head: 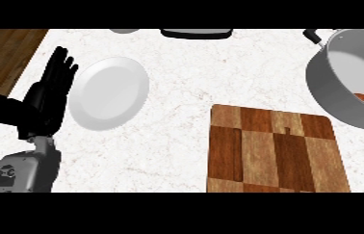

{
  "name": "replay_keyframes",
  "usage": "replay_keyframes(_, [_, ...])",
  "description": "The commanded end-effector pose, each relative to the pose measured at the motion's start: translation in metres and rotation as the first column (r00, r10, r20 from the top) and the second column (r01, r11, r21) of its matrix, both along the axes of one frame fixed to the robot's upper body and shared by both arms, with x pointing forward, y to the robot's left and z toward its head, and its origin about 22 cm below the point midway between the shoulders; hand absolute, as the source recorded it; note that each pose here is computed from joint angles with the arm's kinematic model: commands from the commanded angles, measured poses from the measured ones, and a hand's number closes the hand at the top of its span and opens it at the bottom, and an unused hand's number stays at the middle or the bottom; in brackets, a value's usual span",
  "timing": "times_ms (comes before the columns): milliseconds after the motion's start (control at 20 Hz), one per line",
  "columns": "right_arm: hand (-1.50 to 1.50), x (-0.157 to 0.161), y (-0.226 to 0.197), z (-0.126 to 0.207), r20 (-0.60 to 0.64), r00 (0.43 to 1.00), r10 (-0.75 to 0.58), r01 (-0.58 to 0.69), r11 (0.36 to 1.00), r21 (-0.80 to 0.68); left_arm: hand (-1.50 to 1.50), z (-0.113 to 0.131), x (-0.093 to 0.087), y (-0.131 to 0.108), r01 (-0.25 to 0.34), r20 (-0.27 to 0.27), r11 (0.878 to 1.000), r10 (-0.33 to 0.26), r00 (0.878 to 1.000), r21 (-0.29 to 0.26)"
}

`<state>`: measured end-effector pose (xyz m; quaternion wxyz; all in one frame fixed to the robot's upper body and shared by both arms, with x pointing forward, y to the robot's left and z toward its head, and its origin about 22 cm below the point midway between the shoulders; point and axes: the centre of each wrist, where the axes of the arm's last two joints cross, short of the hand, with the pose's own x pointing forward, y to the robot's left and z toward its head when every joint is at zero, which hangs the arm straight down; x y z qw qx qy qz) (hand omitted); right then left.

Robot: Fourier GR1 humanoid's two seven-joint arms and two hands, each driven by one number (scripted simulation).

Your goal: Pick the sweet potato from the cutting board and place it in the pot

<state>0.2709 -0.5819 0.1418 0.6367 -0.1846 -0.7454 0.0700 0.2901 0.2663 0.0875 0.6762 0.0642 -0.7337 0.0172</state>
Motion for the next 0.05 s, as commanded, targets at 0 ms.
replay_keyframes(0, [-1.5,-0.009,-0.0042,-0.0066,0.058,0.991,0.124,-0.127,0.991,0.049,0.0,-0.001,0.0025,-0.0037,-0.018,0.006,1.0,0.019,1.0,-0.015])
